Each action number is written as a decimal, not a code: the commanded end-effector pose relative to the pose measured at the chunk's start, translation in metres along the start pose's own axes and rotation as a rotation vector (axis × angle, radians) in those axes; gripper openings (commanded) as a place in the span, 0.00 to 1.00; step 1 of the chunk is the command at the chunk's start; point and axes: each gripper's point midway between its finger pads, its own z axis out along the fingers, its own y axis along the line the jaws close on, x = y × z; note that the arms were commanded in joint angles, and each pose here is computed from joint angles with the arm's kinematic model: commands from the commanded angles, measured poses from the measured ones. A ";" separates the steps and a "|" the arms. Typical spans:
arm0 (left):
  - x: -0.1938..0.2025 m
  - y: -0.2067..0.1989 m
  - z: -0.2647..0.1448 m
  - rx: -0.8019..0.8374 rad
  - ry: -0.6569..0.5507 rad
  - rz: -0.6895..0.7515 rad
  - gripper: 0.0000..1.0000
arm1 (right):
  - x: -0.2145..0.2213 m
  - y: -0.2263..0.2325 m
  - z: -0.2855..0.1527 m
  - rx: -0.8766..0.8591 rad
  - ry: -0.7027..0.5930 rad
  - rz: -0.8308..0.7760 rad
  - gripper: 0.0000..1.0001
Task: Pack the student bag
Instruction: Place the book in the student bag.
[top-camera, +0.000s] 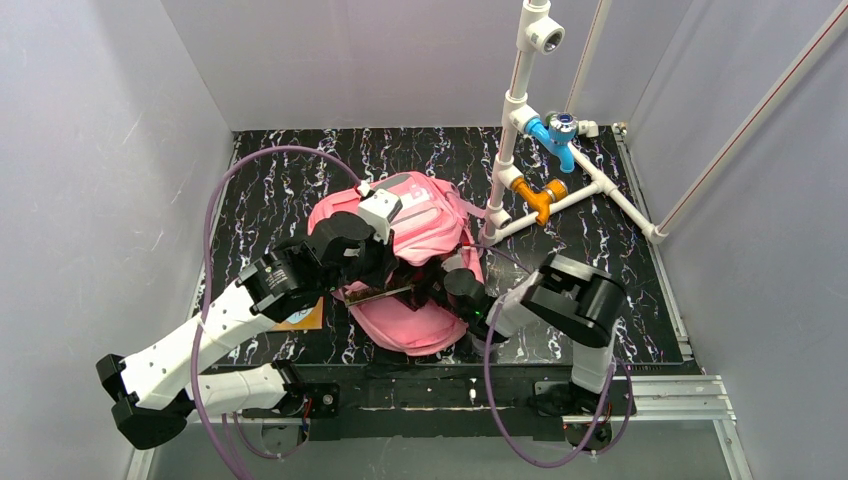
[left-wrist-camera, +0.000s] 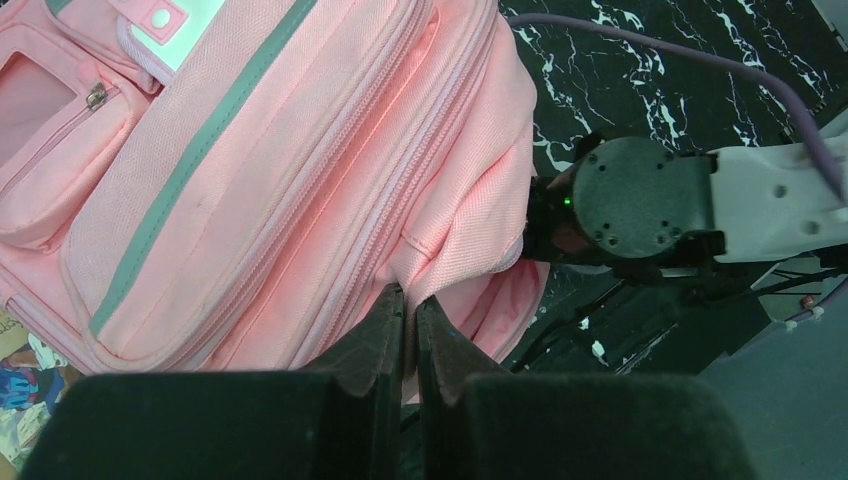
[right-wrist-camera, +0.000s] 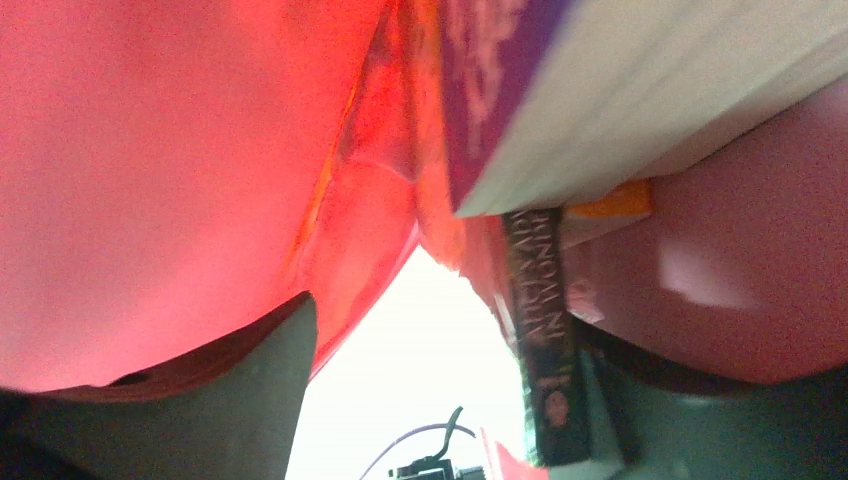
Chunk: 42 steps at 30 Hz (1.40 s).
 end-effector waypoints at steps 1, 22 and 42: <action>-0.020 -0.008 -0.019 0.051 -0.092 -0.037 0.00 | 0.019 0.008 -0.023 0.024 0.050 -0.071 0.88; -0.024 -0.004 -0.039 0.043 -0.096 -0.043 0.00 | -0.024 0.030 0.024 -0.064 -0.151 -0.116 0.51; -0.028 -0.009 -0.035 0.063 -0.101 -0.036 0.00 | 0.042 0.004 -0.008 0.033 0.006 -0.145 0.48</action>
